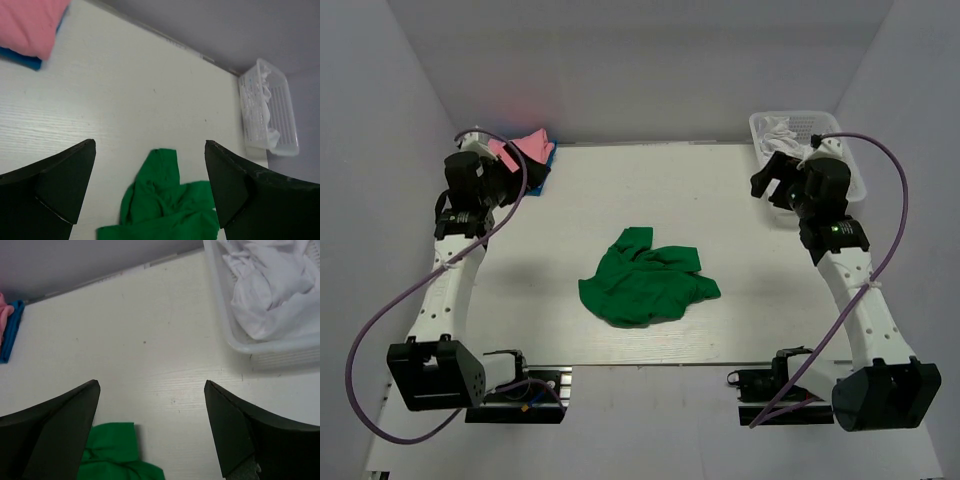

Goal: Fold and stack the t-shirts
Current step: Flatten out the tshirt

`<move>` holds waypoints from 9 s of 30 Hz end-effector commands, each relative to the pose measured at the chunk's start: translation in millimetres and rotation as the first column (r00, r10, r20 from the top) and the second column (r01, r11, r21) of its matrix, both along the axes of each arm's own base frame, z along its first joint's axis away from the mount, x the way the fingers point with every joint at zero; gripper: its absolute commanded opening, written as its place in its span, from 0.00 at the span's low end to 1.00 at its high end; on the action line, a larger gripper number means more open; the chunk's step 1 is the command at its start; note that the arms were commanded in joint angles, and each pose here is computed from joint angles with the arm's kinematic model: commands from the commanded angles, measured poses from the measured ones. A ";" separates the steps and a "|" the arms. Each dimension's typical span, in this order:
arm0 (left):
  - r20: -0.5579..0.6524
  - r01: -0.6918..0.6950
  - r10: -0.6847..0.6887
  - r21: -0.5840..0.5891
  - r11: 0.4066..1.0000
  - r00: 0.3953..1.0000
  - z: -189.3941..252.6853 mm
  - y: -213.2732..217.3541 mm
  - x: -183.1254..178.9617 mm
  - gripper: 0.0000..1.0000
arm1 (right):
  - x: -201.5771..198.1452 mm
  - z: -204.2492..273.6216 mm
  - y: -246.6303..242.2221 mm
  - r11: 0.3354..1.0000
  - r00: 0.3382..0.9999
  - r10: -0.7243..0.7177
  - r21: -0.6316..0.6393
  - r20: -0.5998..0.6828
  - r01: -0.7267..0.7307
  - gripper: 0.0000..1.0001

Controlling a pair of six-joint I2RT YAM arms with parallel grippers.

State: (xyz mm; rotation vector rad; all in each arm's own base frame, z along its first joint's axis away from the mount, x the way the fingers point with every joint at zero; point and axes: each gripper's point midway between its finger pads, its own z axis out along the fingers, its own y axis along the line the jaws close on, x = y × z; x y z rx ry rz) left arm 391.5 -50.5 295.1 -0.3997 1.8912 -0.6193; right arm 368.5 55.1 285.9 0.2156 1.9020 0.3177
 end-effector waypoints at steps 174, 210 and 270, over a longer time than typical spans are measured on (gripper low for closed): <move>-0.352 0.477 -0.403 0.154 0.865 0.844 -101.9 -220.5 8.0 1.00 | -56.7 -38.9 107.8 0.932 0.946 0.317 -0.159 -0.067 -0.324 0.22; -0.654 0.432 -0.319 0.013 0.902 0.686 -235.7 -162.3 -135.2 0.00 | -100.7 -183.0 143.2 0.910 0.813 0.290 -0.118 -0.504 -0.398 0.00; 0.226 -0.057 0.034 0.095 0.994 0.973 129.6 -95.1 -49.7 0.00 | -41.5 199.8 51.0 0.984 0.815 0.036 -0.164 0.579 0.073 0.00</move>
